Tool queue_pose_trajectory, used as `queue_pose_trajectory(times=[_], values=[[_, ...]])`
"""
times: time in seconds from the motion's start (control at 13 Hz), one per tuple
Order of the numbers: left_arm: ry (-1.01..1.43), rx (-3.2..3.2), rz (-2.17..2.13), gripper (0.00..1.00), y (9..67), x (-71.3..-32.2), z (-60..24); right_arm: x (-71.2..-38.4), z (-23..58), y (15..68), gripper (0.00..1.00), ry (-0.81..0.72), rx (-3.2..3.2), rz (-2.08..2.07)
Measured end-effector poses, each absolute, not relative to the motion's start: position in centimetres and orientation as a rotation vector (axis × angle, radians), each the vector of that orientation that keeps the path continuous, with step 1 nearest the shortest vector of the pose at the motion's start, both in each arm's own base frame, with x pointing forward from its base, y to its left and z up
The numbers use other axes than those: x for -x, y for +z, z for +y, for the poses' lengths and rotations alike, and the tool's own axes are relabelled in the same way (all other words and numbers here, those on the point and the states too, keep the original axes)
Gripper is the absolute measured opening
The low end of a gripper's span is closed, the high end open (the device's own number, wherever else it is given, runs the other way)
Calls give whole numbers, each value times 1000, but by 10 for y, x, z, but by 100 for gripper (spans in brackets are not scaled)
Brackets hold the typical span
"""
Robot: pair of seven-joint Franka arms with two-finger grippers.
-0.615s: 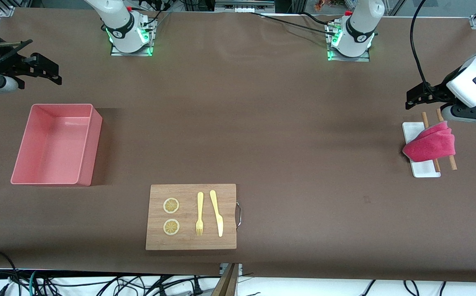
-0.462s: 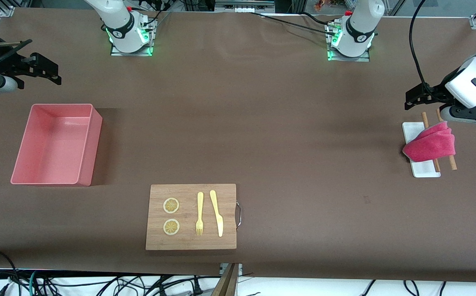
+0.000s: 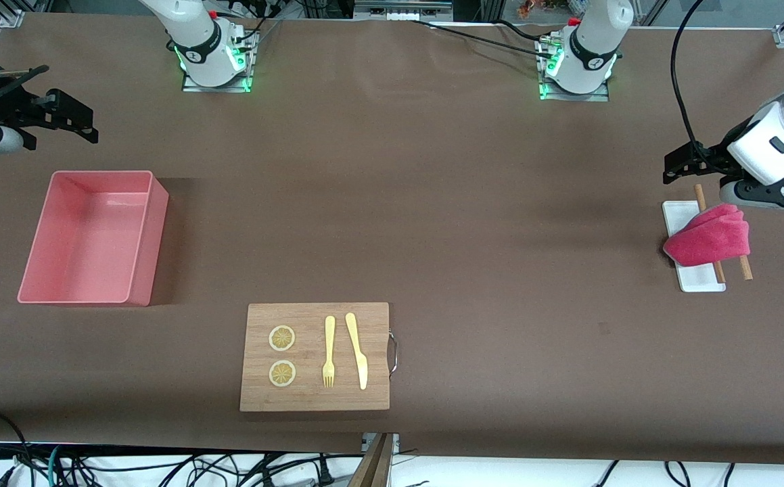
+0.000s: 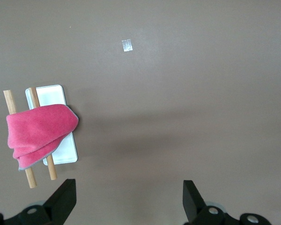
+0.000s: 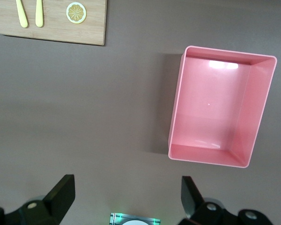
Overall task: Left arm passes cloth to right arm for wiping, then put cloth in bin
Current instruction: 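Lower the left gripper onto the pink cloth on the white tray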
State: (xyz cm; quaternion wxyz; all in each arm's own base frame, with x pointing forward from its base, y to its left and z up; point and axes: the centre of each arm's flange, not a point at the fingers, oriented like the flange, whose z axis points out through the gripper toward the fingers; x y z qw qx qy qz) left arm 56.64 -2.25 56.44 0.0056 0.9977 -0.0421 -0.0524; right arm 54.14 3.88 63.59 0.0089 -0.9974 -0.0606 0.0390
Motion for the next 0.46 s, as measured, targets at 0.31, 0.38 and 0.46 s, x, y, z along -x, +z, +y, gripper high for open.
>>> queue_pose_trajectory(times=[0.31, 0.38, 0.46], values=[[-171, -3124, -126, 100, 563, -570, -21, -542, 31, 635, 100, 131, 3118, -167], [-174, -3124, -126, 100, 563, -569, -21, -542, 28, 635, 100, 133, 3118, -157], [-176, -3124, -125, 100, 563, -569, -20, -542, 26, 635, 100, 132, 3118, -152]])
